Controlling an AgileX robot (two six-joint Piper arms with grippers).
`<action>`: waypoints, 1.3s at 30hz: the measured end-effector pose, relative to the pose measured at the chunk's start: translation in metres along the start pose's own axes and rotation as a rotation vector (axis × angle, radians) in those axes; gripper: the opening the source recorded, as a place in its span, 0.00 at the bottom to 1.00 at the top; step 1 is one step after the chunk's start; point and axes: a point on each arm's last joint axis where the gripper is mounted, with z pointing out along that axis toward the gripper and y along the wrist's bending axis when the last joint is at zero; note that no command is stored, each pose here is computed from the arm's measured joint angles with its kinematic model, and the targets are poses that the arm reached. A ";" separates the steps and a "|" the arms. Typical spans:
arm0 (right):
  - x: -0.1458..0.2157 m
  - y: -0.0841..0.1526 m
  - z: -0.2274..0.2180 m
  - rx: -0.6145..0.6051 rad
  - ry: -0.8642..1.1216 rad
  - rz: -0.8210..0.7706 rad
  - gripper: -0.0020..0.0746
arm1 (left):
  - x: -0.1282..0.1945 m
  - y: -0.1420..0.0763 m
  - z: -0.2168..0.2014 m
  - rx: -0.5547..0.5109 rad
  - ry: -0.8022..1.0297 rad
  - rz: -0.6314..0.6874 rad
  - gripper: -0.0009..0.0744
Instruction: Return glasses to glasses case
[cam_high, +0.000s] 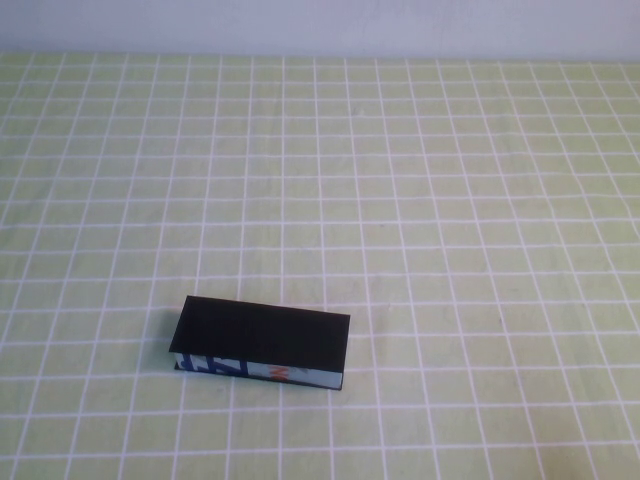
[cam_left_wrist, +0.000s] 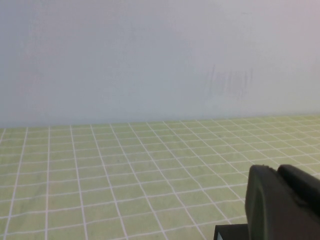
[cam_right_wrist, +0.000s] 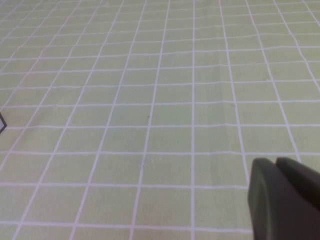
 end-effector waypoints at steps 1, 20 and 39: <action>0.000 0.000 0.000 0.001 0.000 -0.001 0.01 | 0.000 0.000 0.000 0.000 0.000 0.000 0.01; 0.000 0.000 0.000 0.001 0.000 -0.001 0.01 | 0.000 0.001 0.000 -0.010 -0.002 0.000 0.01; 0.000 0.000 0.000 0.001 0.000 0.001 0.01 | 0.011 0.016 -0.003 -0.292 0.134 0.102 0.01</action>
